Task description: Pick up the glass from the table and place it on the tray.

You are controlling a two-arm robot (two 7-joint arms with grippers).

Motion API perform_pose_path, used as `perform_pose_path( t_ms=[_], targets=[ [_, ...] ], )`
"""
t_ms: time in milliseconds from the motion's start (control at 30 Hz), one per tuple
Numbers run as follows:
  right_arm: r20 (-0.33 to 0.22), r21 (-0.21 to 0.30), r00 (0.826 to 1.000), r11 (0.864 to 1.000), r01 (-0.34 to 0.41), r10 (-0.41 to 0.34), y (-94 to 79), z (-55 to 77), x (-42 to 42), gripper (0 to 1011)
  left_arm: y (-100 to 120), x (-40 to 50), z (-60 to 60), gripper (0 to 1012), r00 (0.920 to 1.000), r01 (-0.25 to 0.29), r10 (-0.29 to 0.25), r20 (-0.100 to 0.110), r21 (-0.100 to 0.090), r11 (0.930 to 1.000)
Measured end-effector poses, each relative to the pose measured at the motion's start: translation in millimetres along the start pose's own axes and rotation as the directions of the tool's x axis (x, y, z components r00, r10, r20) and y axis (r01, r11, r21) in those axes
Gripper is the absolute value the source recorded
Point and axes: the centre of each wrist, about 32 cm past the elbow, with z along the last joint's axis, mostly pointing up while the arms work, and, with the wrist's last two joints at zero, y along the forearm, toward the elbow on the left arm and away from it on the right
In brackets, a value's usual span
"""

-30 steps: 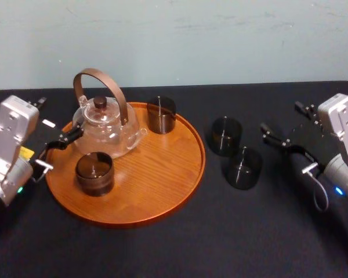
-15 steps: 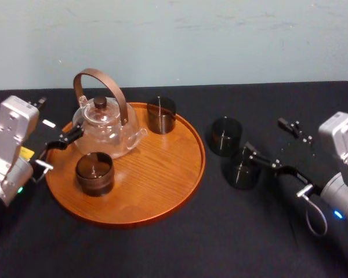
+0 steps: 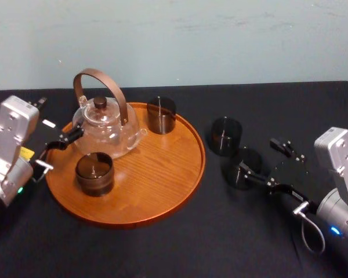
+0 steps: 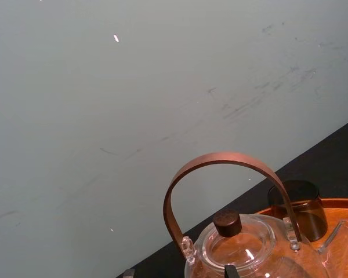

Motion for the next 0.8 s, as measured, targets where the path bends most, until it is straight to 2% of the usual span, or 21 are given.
perform_pose_path(
  t_ms=[333,800],
  targets=[
    [-0.039,-0.034,0.999,0.999,-0.007,0.006,0.8,-9.3,0.6,1002,0.0,0.0,0.0,1001,1.0,0.0,0.0,0.0,0.0,1.0],
    [-0.066,-0.063,0.998,0.998,-0.022,0.018,4.4,-18.5,1.4,1002,0.0,0.0,0.0,1001,1.0,0.0,0.0,0.0,0.0,1.0]
  ],
)
